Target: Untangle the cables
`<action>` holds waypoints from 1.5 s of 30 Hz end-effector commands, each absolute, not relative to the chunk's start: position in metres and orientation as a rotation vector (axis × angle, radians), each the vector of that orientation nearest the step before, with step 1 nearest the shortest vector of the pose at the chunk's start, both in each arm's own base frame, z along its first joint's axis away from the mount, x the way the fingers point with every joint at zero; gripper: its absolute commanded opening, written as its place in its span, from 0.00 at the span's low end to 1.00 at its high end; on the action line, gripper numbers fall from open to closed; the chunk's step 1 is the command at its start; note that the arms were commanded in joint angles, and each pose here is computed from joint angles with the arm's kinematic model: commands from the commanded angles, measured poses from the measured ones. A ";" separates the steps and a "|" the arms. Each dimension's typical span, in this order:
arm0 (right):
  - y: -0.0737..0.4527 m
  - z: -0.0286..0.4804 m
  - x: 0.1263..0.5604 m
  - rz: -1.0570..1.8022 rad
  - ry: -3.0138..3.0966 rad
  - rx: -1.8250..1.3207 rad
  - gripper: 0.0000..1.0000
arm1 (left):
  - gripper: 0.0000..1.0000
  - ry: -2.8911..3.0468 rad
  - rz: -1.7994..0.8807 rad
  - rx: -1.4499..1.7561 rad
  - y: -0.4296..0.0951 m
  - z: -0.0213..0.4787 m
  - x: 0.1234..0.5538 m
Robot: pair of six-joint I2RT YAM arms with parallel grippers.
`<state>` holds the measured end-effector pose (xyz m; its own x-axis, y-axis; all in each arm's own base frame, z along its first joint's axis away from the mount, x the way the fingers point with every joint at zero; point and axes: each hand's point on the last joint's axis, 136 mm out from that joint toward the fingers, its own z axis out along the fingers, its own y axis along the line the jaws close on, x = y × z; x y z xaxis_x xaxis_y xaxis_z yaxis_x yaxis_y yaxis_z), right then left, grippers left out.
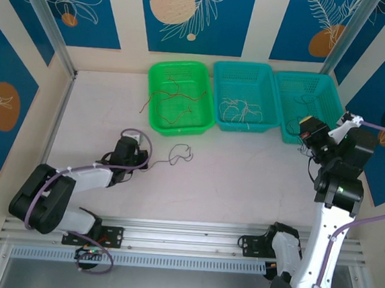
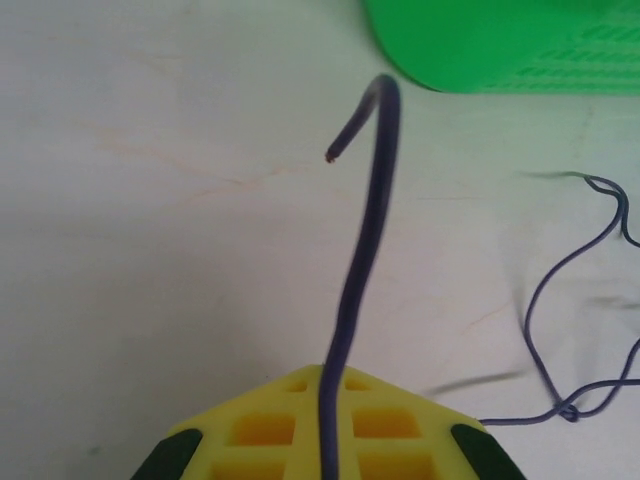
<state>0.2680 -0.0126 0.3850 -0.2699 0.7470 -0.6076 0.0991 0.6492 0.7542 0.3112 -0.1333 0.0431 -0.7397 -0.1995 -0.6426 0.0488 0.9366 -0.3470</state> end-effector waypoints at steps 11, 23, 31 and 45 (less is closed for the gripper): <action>-0.055 0.490 0.322 0.625 1.503 0.638 0.00 | 0.89 2.204 -0.534 -0.057 -0.128 0.096 0.292; -0.107 0.458 0.429 0.499 1.630 0.769 0.00 | 1.00 2.044 -0.570 -0.021 -0.121 0.150 0.274; -0.130 0.328 0.460 0.406 1.791 0.937 0.00 | 1.00 2.064 -0.621 -0.011 -0.129 0.146 0.273; -0.120 0.176 0.478 0.578 2.145 1.096 0.51 | 1.00 2.115 -0.631 -0.028 -0.127 0.136 0.265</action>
<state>0.4711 -0.1239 0.1498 -0.4099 0.8374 -0.3617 0.5869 0.5457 0.5982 0.2694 -0.1256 0.1462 -0.5586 -0.2536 -0.7897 0.2136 0.8761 -0.4323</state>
